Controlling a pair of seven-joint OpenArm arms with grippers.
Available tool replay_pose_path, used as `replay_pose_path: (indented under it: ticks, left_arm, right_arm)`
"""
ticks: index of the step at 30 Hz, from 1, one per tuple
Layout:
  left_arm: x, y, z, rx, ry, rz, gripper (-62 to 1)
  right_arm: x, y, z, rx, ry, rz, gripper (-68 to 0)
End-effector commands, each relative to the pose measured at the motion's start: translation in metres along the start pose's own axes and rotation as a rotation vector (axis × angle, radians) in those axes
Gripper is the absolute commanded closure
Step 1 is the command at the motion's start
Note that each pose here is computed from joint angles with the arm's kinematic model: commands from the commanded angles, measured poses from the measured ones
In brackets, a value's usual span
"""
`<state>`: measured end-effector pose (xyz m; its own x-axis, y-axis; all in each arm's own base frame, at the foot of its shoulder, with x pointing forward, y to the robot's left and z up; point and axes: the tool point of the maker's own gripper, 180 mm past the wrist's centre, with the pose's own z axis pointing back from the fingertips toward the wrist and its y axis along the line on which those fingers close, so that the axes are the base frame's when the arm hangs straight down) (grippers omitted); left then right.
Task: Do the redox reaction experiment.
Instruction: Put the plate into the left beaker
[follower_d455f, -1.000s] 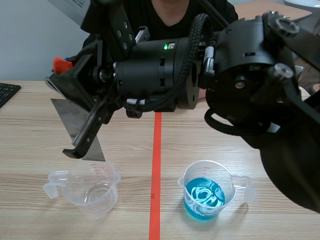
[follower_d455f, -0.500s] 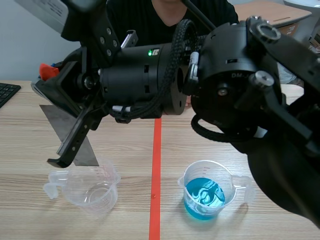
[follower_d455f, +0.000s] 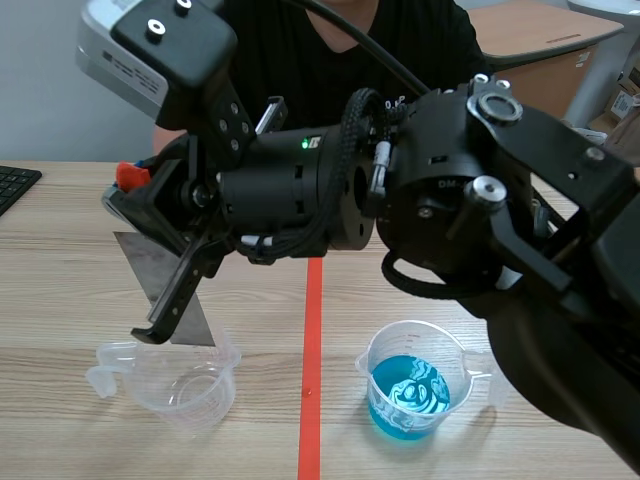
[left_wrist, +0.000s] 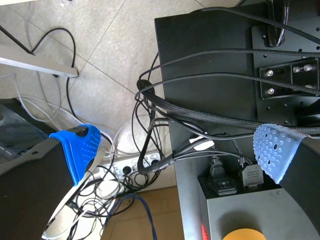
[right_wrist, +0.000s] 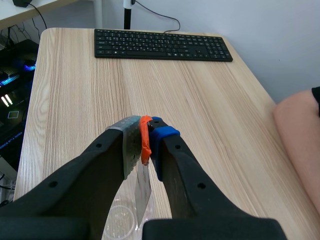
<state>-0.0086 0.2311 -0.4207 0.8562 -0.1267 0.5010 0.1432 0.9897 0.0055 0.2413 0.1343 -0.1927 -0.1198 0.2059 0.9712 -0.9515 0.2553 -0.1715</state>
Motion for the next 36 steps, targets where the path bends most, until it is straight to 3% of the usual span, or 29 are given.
replay_pose_path:
  ticks: [1,5,13,23,33,36]
  left_arm:
    - [0.008,-0.003,-0.001,-0.008,-0.027,-0.007,-62.3]
    - [0.009,0.0,-0.002,0.005,-0.029,-0.012,-62.3]
    - [0.009,0.002,-0.002,0.015,-0.029,-0.005,-62.3]
    - [0.009,0.001,-0.002,0.014,-0.029,-0.005,-62.3]
    - [0.009,0.001,-0.002,0.014,-0.028,-0.005,-62.3]
    - [0.009,0.001,-0.002,0.014,-0.028,-0.005,-62.3]
  right_arm:
    - [0.004,-0.003,-0.001,-0.003,-0.032,0.0,-1.7]
    - [-0.003,-0.003,-0.003,-0.002,-0.038,-0.011,-1.7]
    - [-0.025,0.011,-0.012,0.036,-0.005,0.016,-1.7]
    - [-0.037,0.011,-0.012,0.033,0.04,0.062,-2.0]
    - [-0.037,0.013,-0.012,0.042,0.041,0.063,-11.9]
    - [-0.037,0.016,-0.012,0.057,0.041,0.065,-20.3]
